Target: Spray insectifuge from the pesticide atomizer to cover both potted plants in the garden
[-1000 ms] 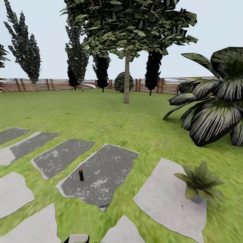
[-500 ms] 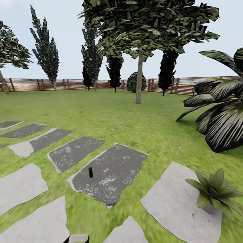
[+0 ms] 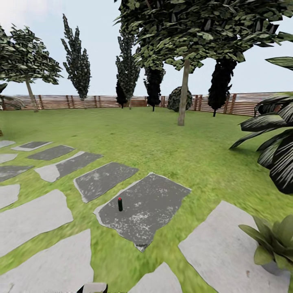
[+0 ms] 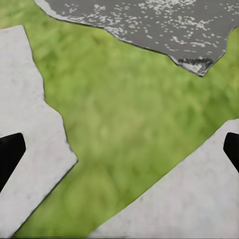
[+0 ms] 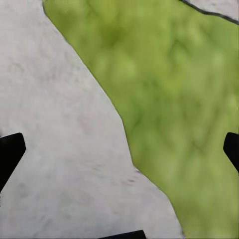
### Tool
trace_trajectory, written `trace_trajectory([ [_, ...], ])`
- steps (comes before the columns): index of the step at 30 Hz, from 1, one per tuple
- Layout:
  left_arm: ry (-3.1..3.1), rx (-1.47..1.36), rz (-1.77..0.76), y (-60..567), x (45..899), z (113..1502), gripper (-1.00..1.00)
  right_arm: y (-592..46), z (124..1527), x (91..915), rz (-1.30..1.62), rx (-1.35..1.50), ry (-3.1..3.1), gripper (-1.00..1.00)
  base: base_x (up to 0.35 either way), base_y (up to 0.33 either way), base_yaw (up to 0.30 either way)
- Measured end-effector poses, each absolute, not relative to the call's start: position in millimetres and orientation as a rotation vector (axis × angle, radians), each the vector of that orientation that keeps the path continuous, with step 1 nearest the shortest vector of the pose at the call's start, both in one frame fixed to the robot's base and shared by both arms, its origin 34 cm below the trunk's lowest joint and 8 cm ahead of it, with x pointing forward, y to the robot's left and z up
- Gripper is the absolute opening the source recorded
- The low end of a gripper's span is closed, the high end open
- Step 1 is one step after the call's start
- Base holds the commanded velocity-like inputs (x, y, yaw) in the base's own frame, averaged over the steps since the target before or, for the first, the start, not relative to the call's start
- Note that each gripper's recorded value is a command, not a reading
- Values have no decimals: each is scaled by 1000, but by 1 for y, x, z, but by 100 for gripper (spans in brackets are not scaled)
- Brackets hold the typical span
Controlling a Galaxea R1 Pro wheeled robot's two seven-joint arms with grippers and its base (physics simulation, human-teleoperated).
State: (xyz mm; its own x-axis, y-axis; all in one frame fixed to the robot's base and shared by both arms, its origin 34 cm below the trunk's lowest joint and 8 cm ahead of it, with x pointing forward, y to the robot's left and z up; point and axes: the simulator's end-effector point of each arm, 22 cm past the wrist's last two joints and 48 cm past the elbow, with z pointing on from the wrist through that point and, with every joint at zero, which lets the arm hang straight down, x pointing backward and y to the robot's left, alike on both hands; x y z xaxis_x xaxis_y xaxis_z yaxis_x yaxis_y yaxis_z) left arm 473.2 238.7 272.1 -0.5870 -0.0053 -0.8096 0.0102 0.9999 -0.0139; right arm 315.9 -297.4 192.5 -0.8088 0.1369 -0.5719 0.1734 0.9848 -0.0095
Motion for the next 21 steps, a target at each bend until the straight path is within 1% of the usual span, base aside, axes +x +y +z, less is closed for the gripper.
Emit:
trace_trajectory([
  [21, 2198, 3, -21, 239, 473, 272, 100, -297, 192, 316, -81, 217, 2525, 100, 0, -71, 244],
])
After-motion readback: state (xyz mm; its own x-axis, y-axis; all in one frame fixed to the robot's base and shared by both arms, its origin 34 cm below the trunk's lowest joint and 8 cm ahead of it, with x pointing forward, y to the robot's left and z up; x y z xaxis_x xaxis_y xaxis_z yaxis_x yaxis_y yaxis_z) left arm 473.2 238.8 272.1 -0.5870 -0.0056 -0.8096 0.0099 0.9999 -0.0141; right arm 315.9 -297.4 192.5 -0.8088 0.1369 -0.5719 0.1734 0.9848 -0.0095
